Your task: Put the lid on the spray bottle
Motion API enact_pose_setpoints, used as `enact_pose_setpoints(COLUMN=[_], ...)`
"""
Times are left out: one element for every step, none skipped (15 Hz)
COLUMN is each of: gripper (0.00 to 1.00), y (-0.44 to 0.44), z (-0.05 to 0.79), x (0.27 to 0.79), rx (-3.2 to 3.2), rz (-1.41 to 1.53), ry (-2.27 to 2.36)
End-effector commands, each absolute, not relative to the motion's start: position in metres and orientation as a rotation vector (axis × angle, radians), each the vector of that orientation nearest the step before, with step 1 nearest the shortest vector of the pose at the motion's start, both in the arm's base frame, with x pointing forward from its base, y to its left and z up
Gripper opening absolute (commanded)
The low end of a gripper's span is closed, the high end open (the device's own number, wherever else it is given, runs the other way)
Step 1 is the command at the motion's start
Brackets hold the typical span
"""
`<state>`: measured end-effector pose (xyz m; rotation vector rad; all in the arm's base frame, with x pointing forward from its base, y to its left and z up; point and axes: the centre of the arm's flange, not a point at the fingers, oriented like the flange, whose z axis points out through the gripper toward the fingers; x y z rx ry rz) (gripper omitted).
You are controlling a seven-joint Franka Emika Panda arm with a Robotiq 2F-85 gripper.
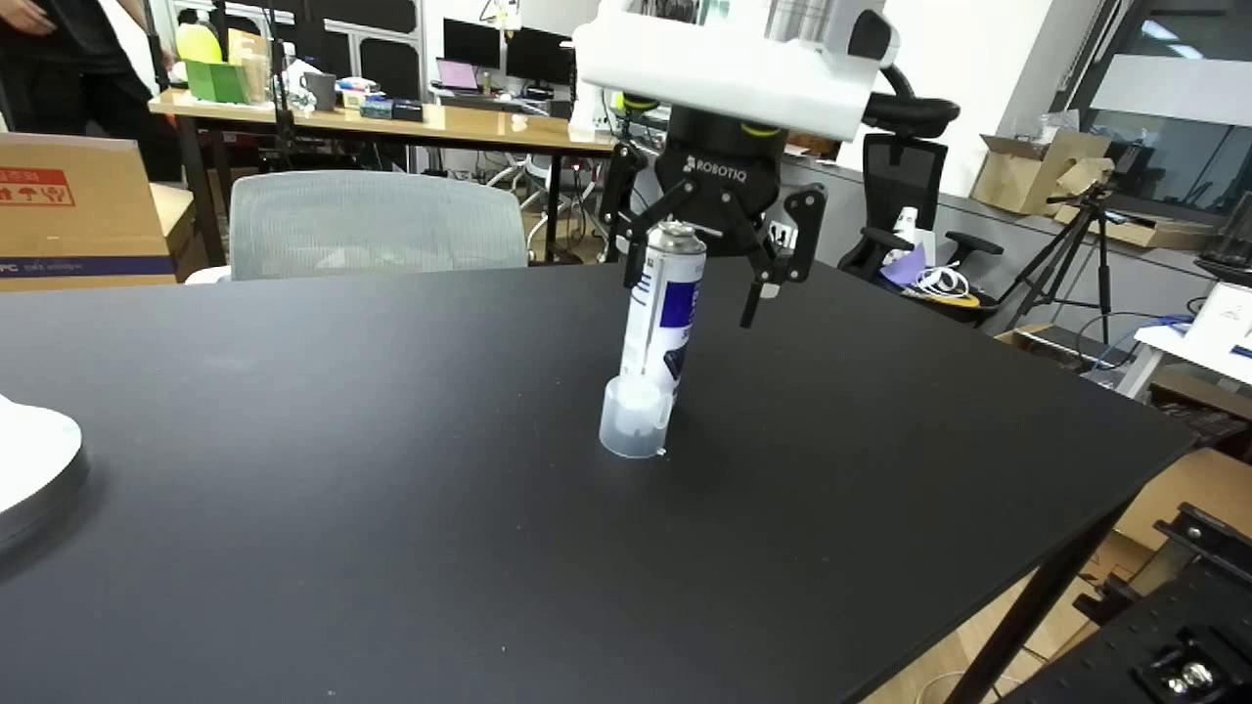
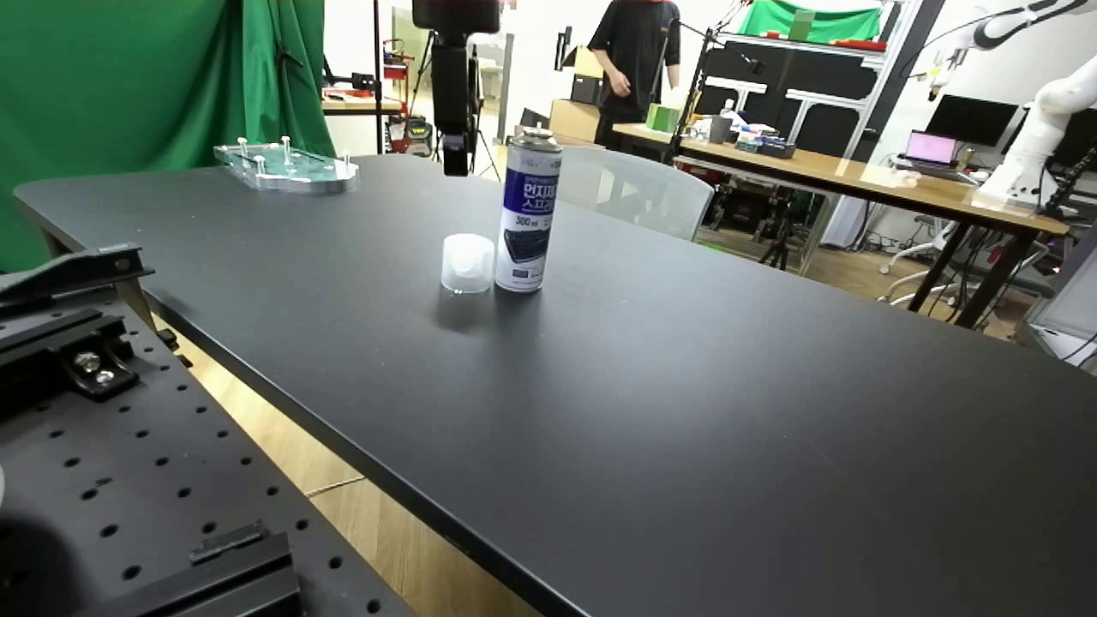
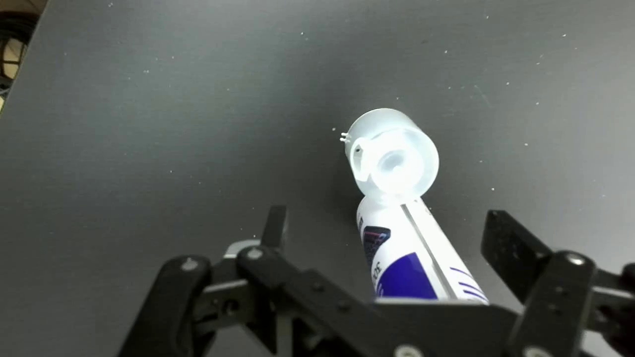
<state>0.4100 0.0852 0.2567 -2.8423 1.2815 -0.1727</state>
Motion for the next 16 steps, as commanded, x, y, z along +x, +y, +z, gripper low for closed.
enact_pose_setpoints(gripper=[1.0,1.0,1.0,1.0,1.0,1.0,1.0,1.0,1.0,1.0,1.0,1.0,1.0,1.0,1.0,1.0], y=[0.082,0.079,0.078,0.076,0.076,0.075,0.075,0.076,0.077,0.079,0.081,0.083,0.084,0.086,0.086,0.087], z=[0.226,0.22,0.214,0.208,0.203,0.198,0.194,0.19,0.187,0.185,0.183,0.182,0.181,0.18,0.179,0.179], x=[0.423,0.424,0.425,0.426,0.427,0.428,0.43,0.431,0.433,0.435,0.436,0.438,0.44,0.442,0.444,0.446], rx=[-2.775,-2.767,-2.764,-2.764,-2.764,-2.764,-2.764,-2.759,-2.757,-2.756,-2.755,-2.759,-2.767,-2.772,-2.778,-2.785], rz=[-0.13,-0.104,-0.084,-0.065,-0.05,-0.038,-0.025,-0.014,-0.01,-0.01,-0.02,-0.031,-0.044,-0.059,-0.076,-0.091], ry=[1.436,1.45,1.46,1.467,1.472,1.474,1.474,1.476,1.476,1.478,1.474,1.468,1.457,1.447,1.433,1.422])
